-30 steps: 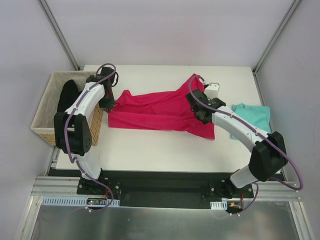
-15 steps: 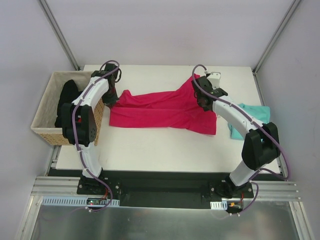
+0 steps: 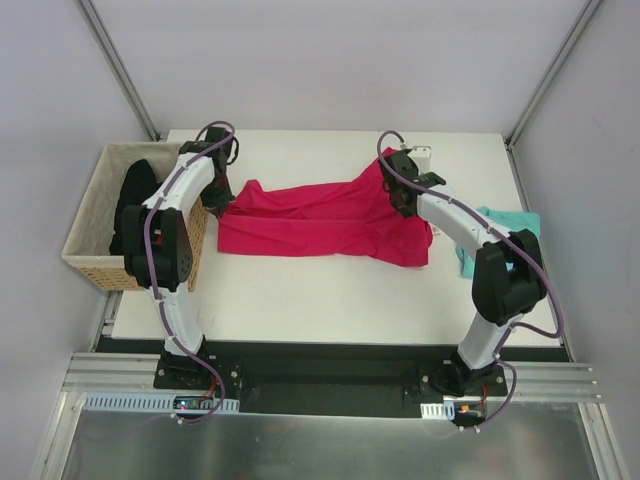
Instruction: Fold and stack the t-shirts
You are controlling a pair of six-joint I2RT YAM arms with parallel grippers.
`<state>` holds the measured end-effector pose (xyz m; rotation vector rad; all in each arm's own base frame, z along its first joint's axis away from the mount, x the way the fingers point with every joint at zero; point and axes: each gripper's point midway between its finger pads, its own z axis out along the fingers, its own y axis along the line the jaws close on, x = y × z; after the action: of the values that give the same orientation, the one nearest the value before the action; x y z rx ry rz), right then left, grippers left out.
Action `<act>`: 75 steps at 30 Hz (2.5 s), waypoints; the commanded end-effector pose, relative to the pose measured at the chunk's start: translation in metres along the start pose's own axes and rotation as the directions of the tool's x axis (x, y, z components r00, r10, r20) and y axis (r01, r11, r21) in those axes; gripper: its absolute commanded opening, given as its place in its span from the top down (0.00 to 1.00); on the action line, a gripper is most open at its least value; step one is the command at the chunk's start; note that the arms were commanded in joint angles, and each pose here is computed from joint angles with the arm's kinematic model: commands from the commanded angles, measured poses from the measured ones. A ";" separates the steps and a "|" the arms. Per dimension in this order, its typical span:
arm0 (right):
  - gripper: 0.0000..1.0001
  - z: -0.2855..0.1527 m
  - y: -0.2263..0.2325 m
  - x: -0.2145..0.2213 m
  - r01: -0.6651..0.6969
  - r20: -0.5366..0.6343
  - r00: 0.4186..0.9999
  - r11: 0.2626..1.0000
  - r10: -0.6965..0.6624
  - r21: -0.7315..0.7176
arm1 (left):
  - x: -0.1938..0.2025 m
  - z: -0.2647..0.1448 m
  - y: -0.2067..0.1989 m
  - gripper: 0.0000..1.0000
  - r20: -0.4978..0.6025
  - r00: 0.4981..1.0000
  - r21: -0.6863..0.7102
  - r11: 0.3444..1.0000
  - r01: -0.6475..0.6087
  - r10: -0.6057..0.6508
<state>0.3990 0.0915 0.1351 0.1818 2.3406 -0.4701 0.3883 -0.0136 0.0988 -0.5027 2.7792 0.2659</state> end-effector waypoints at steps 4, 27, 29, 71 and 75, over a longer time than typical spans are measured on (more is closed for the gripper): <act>0.99 0.008 0.005 -0.019 -0.031 0.007 1.000 0.999 0.031 -0.026 | -0.008 -0.001 0.004 1.00 0.000 1.000 -0.006 1.000 0.014 -0.014; 0.99 0.049 0.006 -0.047 0.006 -0.024 1.000 0.999 -0.007 -0.041 | -0.032 0.013 -0.012 1.00 0.003 1.000 0.021 1.000 0.021 -0.021; 0.99 0.052 0.010 -0.048 0.015 -0.030 0.999 0.999 -0.016 -0.046 | -0.033 0.015 -0.012 1.00 -0.002 1.000 0.018 1.000 0.021 -0.021; 0.57 0.020 -0.006 -0.067 -0.023 0.029 0.999 0.999 0.024 -0.043 | -0.026 -0.001 -0.006 0.13 0.006 1.000 0.042 0.999 0.022 -0.022; 0.74 0.006 -0.006 -0.052 -0.025 0.025 0.999 0.998 0.026 -0.052 | -0.017 -0.013 -0.001 0.14 0.010 1.000 0.058 0.998 0.027 -0.027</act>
<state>0.4556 0.0810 0.1406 0.1470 2.3832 -0.4209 0.4148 -0.0185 0.0810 -0.4987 2.8159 0.2042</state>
